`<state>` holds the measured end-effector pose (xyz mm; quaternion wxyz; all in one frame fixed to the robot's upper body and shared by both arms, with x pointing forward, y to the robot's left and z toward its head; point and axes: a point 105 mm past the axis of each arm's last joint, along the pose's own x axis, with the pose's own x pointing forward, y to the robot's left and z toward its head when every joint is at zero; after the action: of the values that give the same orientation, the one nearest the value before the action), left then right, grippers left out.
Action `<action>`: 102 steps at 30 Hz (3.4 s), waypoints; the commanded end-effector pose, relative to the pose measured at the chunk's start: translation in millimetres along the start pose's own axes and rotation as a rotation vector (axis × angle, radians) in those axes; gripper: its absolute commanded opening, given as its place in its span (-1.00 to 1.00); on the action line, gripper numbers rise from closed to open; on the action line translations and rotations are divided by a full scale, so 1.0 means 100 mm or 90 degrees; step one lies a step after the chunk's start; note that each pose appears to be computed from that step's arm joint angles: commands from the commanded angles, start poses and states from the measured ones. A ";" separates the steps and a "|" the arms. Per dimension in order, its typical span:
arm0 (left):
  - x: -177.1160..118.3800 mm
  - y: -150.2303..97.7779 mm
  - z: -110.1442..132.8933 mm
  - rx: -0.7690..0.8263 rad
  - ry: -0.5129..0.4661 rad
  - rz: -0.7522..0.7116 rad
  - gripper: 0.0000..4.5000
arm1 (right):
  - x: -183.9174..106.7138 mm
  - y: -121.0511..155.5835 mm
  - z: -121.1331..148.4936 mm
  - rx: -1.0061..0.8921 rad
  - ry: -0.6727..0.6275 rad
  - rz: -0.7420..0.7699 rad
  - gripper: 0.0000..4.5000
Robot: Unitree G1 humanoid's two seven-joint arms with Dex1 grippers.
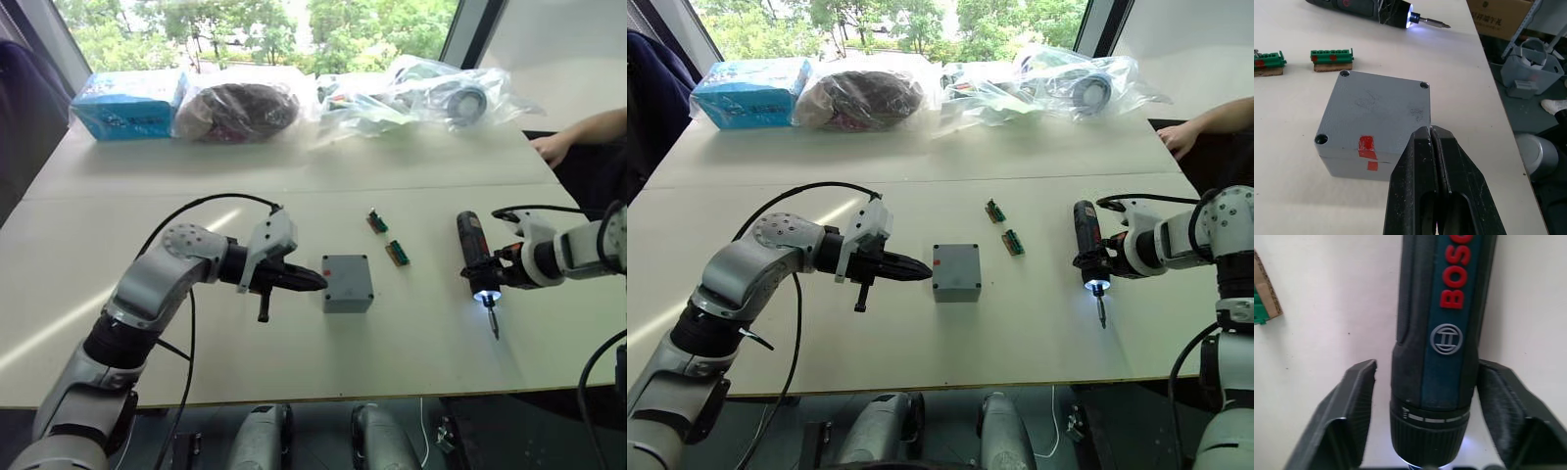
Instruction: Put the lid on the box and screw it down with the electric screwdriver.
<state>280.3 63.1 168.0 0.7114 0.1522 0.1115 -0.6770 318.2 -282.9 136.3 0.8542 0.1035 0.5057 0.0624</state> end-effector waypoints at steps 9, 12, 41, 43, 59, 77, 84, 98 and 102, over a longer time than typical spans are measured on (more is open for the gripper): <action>-0.32 0.28 0.14 -0.019 -0.049 0.108 -1.00 | -0.56 0.22 0.51 -0.106 -0.183 -0.002 0.98; -0.41 0.41 0.03 -0.036 -0.035 0.164 -1.00 | -0.82 0.42 0.67 -0.158 -0.273 0.008 0.98; 0.37 0.72 -0.32 0.019 0.021 0.173 -1.00 | 0.24 1.98 -0.88 -0.535 -0.249 0.327 0.98; 0.33 0.80 -0.32 0.025 0.028 0.195 -1.00 | 0.21 1.99 -0.89 -0.532 -0.251 0.328 0.98; -0.08 0.38 -0.72 -0.030 0.116 0.133 -1.00 | 0.10 1.53 -0.47 -0.663 -0.320 0.215 0.98; 0.21 0.54 -0.44 -0.037 0.031 0.191 -1.00 | 0.32 1.78 -0.64 -0.637 -0.326 0.304 0.98; 0.18 0.51 -0.47 -0.037 0.041 0.177 -1.00 | 0.33 1.77 -0.64 -0.625 -0.332 0.293 0.98; -0.27 0.60 -0.20 -0.065 -0.023 0.177 -1.00 | -0.04 1.22 0.27 -0.493 -0.489 0.241 0.98; -0.22 0.64 -0.06 -0.061 -0.057 0.186 -1.00 | 0.27 1.13 0.62 -0.448 -0.519 0.189 0.98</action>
<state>342.4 91.8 160.2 0.8094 0.1080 0.1146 -0.5658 370.6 -169.4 166.6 0.9388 -0.0868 0.0812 0.3234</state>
